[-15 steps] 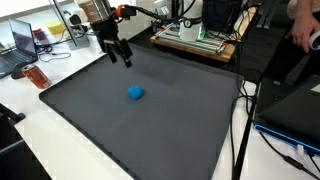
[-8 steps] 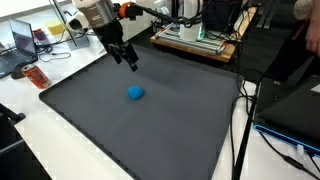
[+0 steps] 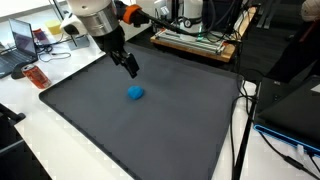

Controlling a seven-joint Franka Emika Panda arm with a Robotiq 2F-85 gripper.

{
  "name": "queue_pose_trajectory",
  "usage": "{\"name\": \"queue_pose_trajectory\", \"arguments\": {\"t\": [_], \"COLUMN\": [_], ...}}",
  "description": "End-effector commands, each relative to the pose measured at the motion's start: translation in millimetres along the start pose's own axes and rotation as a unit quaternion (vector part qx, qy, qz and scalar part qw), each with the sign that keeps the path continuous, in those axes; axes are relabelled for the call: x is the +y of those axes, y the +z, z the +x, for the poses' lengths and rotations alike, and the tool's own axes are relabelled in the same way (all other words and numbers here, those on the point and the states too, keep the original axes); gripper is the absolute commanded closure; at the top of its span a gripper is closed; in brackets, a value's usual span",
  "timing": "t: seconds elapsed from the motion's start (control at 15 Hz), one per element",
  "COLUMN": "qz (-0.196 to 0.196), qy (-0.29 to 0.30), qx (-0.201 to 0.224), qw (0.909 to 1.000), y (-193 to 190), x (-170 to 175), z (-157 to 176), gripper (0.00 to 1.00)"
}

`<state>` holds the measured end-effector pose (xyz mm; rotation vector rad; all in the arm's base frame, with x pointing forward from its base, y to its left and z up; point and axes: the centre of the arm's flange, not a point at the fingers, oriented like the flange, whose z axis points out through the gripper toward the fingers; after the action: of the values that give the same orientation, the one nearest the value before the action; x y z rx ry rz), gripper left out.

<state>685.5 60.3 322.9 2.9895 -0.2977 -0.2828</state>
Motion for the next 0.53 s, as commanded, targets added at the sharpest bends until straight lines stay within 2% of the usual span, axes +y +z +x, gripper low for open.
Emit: {"name": "queue_pose_trajectory", "arguments": {"t": [0.0, 0.2, 0.47], "qz": [-0.050, -0.077, -0.102], "qy": [0.029, 0.067, 0.098], "qx": [-0.009, -0.010, 0.009], "qw": [0.9983, 0.9947, 0.9899], "y": [-11.9, -11.8, -6.0], "x": [-27.2, -48.5, -70.3], "z": [20.7, 15.9, 8.3], "gripper": [0.00, 0.00, 0.00]}}
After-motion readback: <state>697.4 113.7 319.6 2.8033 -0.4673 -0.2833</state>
